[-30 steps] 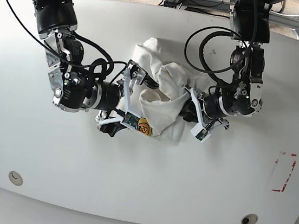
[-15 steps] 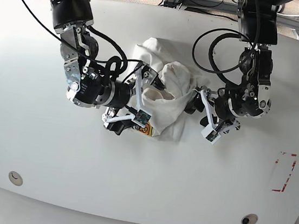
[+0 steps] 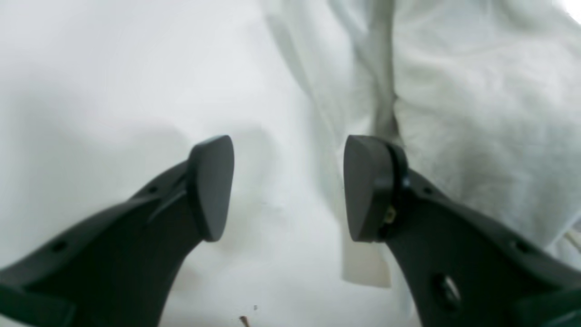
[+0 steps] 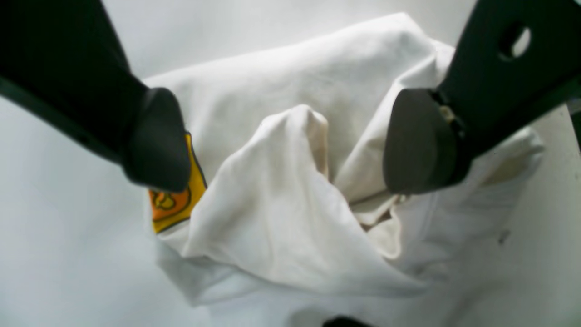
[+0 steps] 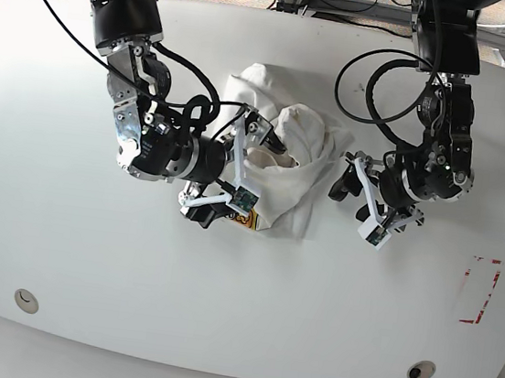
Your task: Layout the t-shirt on the table in an organized manner, then fold the t-shirt properly
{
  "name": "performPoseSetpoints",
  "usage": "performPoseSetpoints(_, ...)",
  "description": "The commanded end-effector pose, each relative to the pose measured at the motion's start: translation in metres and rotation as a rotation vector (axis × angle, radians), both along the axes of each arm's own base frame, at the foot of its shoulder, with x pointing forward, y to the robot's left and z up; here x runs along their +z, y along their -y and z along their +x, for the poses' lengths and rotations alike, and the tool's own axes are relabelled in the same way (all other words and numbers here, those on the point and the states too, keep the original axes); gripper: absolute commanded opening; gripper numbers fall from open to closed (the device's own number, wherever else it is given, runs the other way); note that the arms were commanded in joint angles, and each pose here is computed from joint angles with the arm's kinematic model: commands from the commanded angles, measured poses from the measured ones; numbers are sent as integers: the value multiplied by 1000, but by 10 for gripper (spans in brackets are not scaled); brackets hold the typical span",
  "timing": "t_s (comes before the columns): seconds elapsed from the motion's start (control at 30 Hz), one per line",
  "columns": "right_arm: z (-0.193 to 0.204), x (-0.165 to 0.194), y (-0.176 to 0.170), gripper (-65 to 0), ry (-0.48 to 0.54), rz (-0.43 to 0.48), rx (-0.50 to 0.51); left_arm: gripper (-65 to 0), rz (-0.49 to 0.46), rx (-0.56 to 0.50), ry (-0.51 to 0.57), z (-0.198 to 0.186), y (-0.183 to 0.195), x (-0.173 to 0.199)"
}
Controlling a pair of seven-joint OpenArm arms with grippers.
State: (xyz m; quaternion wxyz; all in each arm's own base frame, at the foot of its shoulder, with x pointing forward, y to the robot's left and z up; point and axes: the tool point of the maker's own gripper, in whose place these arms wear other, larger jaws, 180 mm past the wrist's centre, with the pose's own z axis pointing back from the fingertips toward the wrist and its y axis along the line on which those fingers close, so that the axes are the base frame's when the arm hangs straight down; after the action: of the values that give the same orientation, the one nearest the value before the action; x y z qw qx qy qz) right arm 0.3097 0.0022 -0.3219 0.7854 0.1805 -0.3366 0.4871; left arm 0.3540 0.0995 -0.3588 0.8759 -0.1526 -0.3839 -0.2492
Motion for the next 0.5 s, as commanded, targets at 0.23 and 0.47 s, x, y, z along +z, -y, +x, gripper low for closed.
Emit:
performPoseSetpoints(0.23, 11, -10, 1, -366, -33, 43, -29, -297, -11, 3, 87, 12, -2, 27)
performPoseSetpoints(0.47, 12, -5, -2, -625, -17, 51, -23, -297, 27, 11, 113, 13, -17, 35)
